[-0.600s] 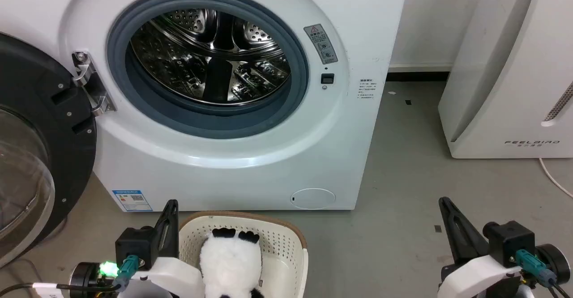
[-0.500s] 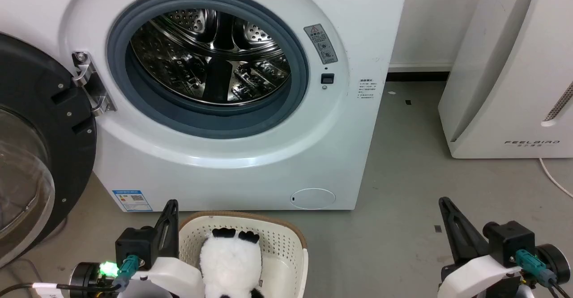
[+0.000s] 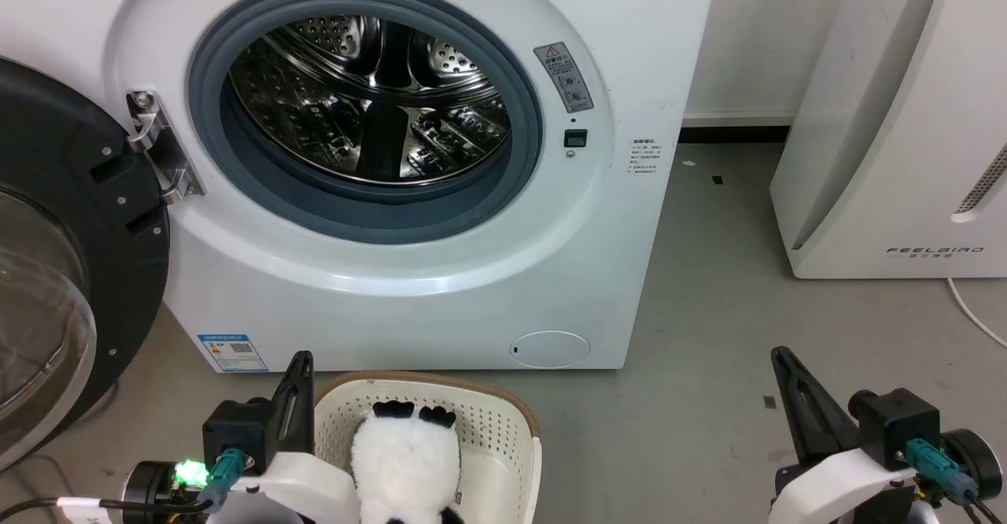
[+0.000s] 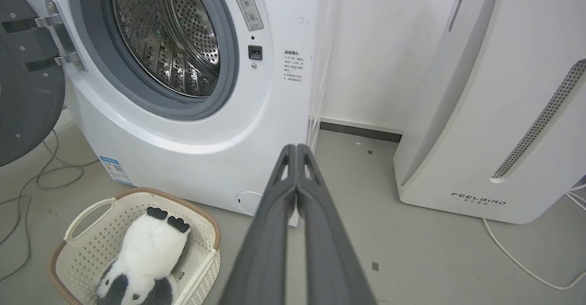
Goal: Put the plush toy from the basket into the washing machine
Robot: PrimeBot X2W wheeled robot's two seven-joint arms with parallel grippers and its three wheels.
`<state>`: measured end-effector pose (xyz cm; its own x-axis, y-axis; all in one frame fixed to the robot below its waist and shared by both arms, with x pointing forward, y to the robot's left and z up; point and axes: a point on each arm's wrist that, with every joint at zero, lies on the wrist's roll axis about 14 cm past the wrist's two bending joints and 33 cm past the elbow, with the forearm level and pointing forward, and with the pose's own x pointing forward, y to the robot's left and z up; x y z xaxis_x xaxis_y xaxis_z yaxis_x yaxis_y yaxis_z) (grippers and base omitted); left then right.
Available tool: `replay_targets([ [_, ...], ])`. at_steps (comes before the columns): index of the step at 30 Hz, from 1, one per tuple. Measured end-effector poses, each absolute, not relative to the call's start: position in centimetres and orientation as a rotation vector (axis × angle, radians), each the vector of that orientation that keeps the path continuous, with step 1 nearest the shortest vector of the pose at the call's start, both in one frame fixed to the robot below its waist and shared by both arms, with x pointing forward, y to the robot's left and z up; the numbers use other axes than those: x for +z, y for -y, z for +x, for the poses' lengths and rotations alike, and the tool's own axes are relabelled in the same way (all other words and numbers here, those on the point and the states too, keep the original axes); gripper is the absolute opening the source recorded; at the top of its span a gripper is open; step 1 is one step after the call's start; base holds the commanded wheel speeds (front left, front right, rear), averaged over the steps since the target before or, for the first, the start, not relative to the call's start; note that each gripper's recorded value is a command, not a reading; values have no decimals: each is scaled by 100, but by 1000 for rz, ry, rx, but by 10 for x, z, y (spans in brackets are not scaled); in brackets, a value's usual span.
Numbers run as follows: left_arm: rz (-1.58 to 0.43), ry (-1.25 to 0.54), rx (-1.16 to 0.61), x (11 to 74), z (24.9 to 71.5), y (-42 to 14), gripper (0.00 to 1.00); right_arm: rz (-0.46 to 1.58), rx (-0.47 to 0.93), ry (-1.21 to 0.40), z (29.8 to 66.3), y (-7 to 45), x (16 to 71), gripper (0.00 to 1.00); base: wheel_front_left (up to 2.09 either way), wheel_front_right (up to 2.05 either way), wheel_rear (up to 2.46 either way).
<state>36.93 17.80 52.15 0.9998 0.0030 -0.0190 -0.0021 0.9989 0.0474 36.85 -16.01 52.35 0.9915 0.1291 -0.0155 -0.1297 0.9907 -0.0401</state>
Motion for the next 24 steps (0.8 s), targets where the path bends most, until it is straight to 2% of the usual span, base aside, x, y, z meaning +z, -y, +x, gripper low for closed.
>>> replay_targets([
  [1, 47, -19, 3, 522, 369, -178, 0, -41, 130, -13, 368, 160, 523, 0, 0, 0, 0],
  [2, 47, -20, 3, 521, 369, -178, 100, -40, 130, -13, 368, 160, 523, 100, 0, 0, 0],
  [24, 48, -39, 0, 509, 379, -175, 100, 0, 113, 13, 373, 166, 526, 100, 0, 0, 0],
])
